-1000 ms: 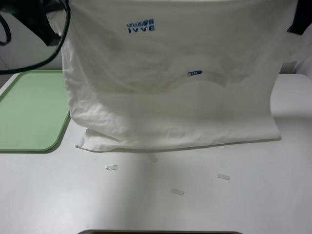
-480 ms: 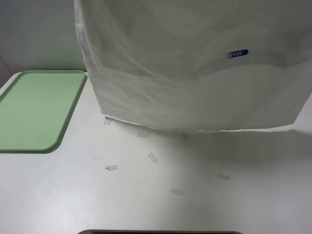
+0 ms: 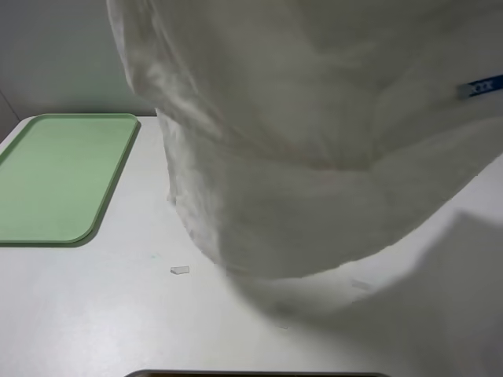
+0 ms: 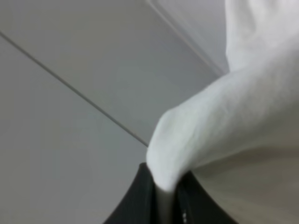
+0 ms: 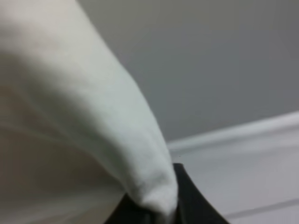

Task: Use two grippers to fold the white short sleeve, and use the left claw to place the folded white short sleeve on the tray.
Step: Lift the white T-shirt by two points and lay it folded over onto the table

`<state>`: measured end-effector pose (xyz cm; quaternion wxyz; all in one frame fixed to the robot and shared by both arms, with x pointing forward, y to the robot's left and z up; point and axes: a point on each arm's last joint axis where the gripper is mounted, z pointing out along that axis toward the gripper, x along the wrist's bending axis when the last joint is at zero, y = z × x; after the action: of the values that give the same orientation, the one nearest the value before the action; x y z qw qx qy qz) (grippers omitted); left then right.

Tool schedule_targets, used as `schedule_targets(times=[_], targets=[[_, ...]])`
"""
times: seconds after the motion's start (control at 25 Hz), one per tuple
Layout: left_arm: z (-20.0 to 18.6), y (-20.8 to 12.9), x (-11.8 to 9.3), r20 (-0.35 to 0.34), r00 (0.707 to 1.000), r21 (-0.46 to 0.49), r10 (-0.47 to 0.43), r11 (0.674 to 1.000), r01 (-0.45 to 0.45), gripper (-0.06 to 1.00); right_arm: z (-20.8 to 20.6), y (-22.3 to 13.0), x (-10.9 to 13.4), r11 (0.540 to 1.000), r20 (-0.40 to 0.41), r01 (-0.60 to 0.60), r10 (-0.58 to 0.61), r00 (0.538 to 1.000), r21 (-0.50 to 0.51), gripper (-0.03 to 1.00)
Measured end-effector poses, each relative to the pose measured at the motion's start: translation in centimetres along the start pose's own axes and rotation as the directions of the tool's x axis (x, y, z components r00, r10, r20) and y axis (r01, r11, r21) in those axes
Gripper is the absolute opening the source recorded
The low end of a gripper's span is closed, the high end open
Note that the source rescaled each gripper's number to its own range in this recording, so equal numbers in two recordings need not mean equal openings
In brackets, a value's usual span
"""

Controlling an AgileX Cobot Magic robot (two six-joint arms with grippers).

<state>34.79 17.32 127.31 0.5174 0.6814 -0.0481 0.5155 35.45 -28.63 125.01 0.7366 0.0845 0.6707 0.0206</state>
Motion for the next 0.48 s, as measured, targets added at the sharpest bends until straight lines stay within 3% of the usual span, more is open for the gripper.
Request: schedule_targets(times=[0.2, 0.28, 0.36, 0.48], targets=[[1.3, -2.9, -0.2, 0.012, 0.997, 0.182, 0.077, 0.98, -0.078, 0.0, 0.4, 0.1, 0.4, 0.999, -0.027, 0.008, -0.007, 1.0, 0.034, 0.0], [3.5, -7.0, -0.5, 0.019, 0.996, 0.362, 0.084, 0.928, -0.085, 0.0, 1.3, 1.0, 0.9, 0.999, -0.052, 0.008, -0.006, 0.999, 0.042, 0.0], [5.4, -11.8, -0.9, 0.029, 0.999, 0.521, 0.041, 0.852, -0.05, 0.0, 2.5, 2.2, 1.9, 0.999, -0.087, 0.024, -0.02, 0.996, 0.047, 0.0], [7.4, -18.3, -1.8, 0.051, 0.998, 0.684, -0.042, 0.73, -0.004, 0.0, 5.7, 4.2, 4.4, 0.994, -0.162, 0.078, -0.065, 0.985, 0.078, 0.0]])
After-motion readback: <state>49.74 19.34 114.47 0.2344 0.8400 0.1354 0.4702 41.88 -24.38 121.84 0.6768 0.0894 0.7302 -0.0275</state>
